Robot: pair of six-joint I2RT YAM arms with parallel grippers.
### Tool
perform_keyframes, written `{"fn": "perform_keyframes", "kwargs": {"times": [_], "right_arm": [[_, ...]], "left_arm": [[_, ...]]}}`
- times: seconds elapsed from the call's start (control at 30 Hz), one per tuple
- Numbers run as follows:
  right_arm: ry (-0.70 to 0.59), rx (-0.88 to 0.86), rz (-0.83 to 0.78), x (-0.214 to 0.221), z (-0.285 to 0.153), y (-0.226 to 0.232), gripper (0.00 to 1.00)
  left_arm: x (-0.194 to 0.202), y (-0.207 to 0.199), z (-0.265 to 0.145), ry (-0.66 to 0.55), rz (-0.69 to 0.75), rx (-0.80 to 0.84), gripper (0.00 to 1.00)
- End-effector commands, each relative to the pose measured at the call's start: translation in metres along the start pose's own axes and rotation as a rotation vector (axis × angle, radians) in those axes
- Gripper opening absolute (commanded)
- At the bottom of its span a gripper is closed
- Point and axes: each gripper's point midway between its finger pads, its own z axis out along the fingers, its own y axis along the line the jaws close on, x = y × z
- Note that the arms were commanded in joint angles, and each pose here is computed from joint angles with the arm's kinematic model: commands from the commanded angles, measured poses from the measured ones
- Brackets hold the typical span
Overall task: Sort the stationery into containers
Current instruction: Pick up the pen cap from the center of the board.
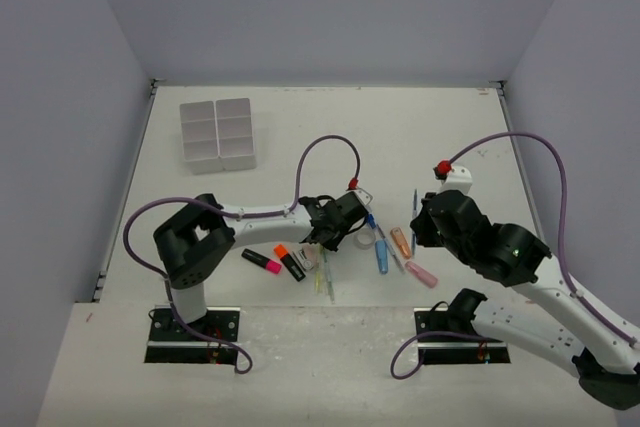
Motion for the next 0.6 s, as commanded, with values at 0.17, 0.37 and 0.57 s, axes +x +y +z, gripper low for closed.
{"fn": "perform_keyframes", "kwargs": {"times": [0.17,0.37,0.57], "right_arm": [[-0.013,-0.017,-0.003,-0.007,0.003,0.008,0.00],[-0.015,-0.039,0.005,-0.004,0.003,0.009,0.00],[-0.010,-0.031,0.012,0.002,0.008,0.007,0.00]], "left_arm": [[0.007,-0.004,0.018,0.019,0.029,0.004,0.24],[0.011,-0.003,0.026,0.038,0.031,-0.007,0.10],[0.008,0.000,0.027,0.041,0.015,-0.014,0.00]]}}
